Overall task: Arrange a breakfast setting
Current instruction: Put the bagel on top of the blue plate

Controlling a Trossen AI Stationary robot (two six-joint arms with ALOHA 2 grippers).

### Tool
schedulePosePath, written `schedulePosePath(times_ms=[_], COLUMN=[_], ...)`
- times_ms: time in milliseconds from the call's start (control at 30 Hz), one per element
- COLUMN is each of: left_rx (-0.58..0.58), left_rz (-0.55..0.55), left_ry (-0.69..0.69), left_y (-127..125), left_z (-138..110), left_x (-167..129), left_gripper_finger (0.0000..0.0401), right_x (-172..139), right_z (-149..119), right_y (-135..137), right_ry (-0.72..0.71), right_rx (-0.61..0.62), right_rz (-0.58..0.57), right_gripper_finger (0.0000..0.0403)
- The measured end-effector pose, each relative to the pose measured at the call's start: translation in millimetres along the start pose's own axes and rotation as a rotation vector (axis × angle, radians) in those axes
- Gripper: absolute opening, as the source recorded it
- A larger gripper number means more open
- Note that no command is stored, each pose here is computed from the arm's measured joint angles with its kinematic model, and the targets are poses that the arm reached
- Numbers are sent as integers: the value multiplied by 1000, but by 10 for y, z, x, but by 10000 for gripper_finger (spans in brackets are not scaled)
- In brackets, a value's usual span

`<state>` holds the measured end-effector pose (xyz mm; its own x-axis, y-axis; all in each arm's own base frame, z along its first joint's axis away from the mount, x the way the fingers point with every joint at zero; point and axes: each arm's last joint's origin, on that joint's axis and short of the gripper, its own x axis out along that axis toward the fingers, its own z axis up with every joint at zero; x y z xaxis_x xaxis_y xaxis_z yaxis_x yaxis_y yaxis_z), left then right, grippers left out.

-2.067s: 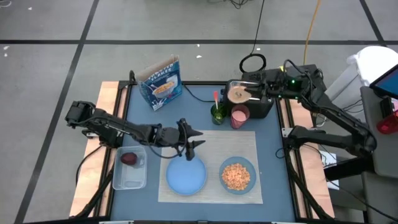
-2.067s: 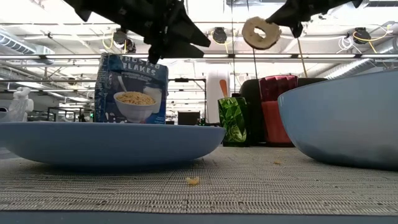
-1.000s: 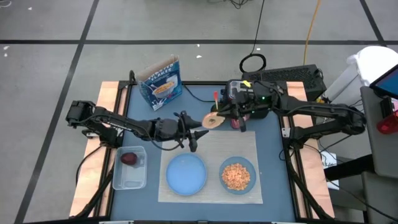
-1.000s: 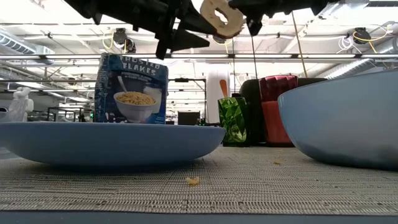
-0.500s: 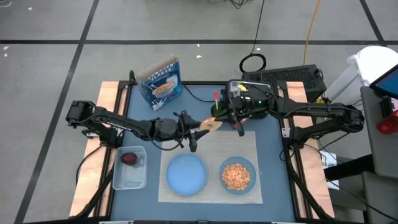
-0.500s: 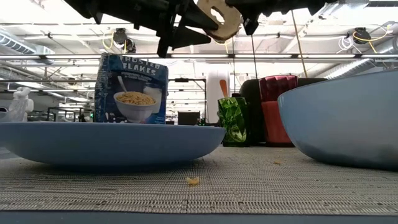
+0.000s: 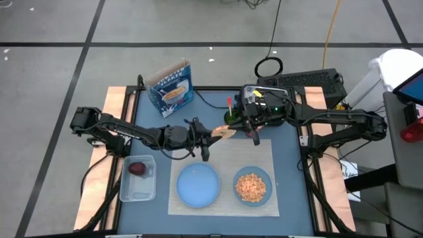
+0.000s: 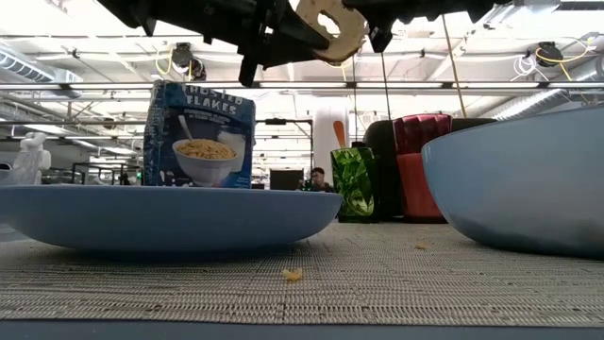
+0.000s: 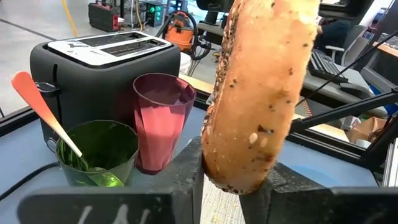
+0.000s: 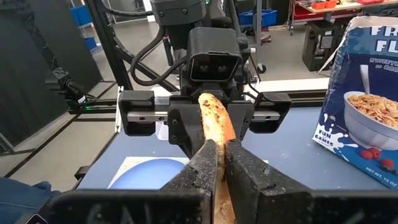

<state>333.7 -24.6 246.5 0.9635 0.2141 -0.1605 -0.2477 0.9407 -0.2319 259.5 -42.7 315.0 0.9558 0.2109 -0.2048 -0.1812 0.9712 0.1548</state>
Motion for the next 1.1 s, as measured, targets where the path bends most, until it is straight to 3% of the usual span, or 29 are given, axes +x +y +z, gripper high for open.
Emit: schedulePosePath(times_ms=[1100], left_rx=[-2], left_rz=[0], left_ry=[0], left_y=[0], left_z=[0], left_x=[0], left_gripper_finger=[53], right_x=[0], right_z=[0], right_y=[1], right_ry=[0], right_rx=[0], right_rz=[2], right_gripper_finger=[36])
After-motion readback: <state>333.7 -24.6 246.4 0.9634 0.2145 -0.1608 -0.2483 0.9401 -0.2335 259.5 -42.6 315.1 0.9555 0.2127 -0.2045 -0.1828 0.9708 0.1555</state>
